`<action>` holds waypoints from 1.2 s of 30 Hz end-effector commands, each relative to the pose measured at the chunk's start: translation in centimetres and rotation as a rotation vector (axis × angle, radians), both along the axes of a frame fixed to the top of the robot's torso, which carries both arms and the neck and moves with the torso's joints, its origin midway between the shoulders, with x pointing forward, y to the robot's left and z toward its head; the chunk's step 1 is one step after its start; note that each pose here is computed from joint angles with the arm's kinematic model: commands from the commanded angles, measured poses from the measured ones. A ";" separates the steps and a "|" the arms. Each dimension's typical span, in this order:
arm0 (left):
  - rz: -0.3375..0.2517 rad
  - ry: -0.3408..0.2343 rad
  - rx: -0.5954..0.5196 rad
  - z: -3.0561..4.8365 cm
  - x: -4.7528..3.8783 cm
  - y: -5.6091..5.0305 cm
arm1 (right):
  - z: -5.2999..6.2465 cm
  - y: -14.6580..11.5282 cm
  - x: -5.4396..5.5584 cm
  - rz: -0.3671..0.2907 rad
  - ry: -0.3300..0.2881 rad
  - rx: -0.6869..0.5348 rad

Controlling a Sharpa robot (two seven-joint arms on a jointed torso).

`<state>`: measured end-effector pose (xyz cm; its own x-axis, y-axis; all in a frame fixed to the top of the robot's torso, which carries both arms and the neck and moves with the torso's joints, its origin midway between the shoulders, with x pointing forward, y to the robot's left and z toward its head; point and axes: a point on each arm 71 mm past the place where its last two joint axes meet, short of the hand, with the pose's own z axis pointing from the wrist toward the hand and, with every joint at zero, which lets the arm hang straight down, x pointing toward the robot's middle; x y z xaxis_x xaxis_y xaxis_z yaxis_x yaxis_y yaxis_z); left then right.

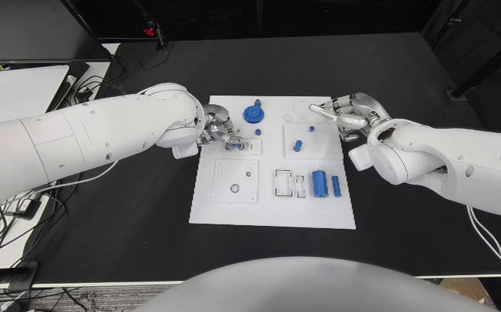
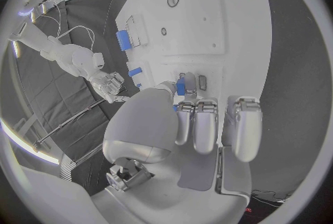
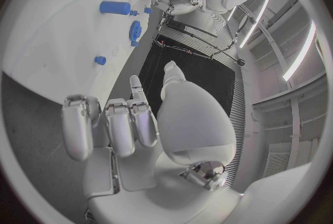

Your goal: Assemble the parts on the task board

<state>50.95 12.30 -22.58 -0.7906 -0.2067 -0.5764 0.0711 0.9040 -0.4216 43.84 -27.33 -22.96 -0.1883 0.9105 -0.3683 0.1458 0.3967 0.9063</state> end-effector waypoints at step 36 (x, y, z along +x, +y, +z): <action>-0.053 0.066 0.074 -0.85 -0.34 -0.4 | 0.0 0.1 0.0 0.000 0.010 0.022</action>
